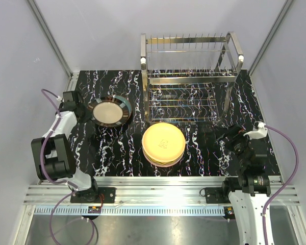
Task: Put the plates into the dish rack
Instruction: Grab a plate with the left arm
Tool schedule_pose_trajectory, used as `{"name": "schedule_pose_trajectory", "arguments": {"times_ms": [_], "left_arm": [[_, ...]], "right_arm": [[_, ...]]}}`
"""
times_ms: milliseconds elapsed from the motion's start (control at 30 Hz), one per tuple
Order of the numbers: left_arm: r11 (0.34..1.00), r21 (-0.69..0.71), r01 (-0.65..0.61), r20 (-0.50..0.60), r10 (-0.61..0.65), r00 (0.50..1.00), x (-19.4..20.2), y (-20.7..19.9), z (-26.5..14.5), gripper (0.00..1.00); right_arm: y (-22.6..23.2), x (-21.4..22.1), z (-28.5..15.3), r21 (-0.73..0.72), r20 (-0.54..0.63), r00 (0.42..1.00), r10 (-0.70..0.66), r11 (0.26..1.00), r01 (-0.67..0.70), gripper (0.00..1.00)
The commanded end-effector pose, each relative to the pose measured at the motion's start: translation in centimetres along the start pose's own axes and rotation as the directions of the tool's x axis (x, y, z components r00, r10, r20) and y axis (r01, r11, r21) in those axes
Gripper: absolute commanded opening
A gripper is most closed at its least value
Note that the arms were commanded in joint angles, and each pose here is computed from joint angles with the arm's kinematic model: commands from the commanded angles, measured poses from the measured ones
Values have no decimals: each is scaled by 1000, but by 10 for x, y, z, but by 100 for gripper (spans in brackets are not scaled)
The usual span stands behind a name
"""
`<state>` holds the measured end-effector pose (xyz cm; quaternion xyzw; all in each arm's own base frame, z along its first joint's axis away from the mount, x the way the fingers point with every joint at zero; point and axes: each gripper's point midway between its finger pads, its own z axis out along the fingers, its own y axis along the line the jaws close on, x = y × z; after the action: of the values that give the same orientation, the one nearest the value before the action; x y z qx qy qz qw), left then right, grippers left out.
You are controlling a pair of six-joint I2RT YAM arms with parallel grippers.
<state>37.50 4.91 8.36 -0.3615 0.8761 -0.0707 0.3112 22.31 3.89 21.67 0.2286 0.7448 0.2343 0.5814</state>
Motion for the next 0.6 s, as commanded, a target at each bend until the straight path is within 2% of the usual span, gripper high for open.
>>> {"name": "schedule_pose_trajectory", "arguments": {"times_ms": [0,267,433,567], "left_arm": [[1000,12,-9,120,8,993,-29,-6,-28,0],[998,50,-46,220,34,975,-50,-18,-62,0],[994,95,-57,212,36,977,-51,-31,-66,0],[990,115,-87,205,62,977,-51,-45,-70,0]], "right_arm": [[27,-8,-8,-122,3,998,-62,991,62,100],[51,-25,-22,-202,39,994,-98,974,104,100],[93,-30,-36,-392,26,988,-153,907,151,100],[112,-30,-40,-484,14,984,-177,860,161,100]]}}
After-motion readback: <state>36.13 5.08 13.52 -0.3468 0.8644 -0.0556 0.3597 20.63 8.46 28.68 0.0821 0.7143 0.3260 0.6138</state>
